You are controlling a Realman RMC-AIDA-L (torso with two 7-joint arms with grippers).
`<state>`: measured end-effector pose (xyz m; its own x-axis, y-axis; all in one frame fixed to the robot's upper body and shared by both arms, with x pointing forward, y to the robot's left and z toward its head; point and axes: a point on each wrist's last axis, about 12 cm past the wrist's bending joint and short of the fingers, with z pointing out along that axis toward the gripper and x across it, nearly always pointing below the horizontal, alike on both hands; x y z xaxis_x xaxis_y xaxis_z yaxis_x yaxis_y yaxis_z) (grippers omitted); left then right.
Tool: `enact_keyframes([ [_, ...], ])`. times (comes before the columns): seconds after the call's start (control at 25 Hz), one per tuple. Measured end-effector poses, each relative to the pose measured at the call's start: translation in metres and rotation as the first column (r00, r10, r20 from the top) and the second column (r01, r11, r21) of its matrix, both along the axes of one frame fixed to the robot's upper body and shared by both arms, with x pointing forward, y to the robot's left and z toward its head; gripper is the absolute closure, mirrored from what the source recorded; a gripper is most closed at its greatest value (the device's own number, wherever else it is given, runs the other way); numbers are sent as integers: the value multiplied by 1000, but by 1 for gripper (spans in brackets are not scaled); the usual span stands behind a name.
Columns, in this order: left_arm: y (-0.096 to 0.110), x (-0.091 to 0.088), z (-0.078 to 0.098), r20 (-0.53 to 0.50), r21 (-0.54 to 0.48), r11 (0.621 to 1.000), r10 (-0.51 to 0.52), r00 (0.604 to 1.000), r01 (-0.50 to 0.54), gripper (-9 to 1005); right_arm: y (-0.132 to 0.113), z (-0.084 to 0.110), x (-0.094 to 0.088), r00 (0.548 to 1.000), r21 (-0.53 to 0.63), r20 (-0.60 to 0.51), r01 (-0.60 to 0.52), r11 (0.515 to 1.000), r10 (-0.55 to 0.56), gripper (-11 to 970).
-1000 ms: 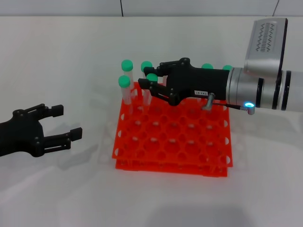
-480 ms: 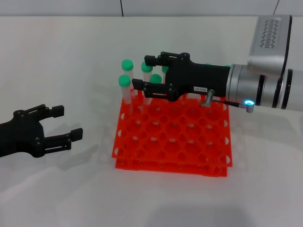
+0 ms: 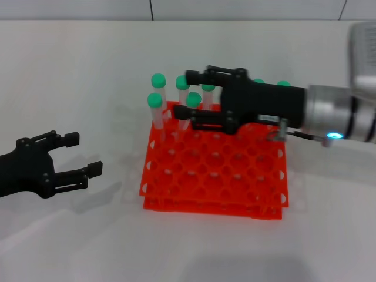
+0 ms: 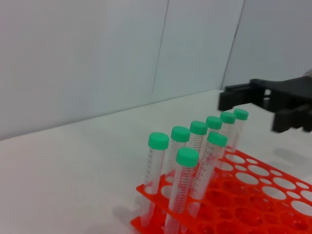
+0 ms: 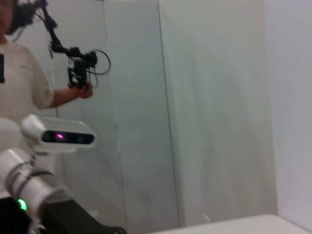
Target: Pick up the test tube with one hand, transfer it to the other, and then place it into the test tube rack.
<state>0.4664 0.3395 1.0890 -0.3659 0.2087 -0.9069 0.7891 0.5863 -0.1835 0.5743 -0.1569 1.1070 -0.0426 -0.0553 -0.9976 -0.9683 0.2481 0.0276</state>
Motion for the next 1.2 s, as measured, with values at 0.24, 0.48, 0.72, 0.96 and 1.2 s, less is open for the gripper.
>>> enact_keyframes([
  [0.24, -1, 2, 2, 10, 2, 1000, -13, 1000, 13, 135, -51, -4, -12, 1000, -26, 16, -7, 1000, 7, 197],
  [0.48, -8, 9, 7, -4, 15, 996, -87, 996, 87, 134, -99, -16, -21, 998, -132, -25, 45, 990, -49, 181],
  [0.72, -5, 17, 11, -39, -3, 989, -147, 988, 147, 134, -123, -27, -34, 994, -214, -97, 24, 977, -46, 164],
  [0.96, -3, 30, 18, -67, -26, 977, -212, 975, 211, 134, -127, -33, -43, 991, -227, -135, -10, 974, -22, 105],
  [1.2, -4, 35, 22, -58, -15, 974, -228, 972, 227, 134, -129, -36, -46, 988, -244, -157, -28, 969, -11, 91],
])
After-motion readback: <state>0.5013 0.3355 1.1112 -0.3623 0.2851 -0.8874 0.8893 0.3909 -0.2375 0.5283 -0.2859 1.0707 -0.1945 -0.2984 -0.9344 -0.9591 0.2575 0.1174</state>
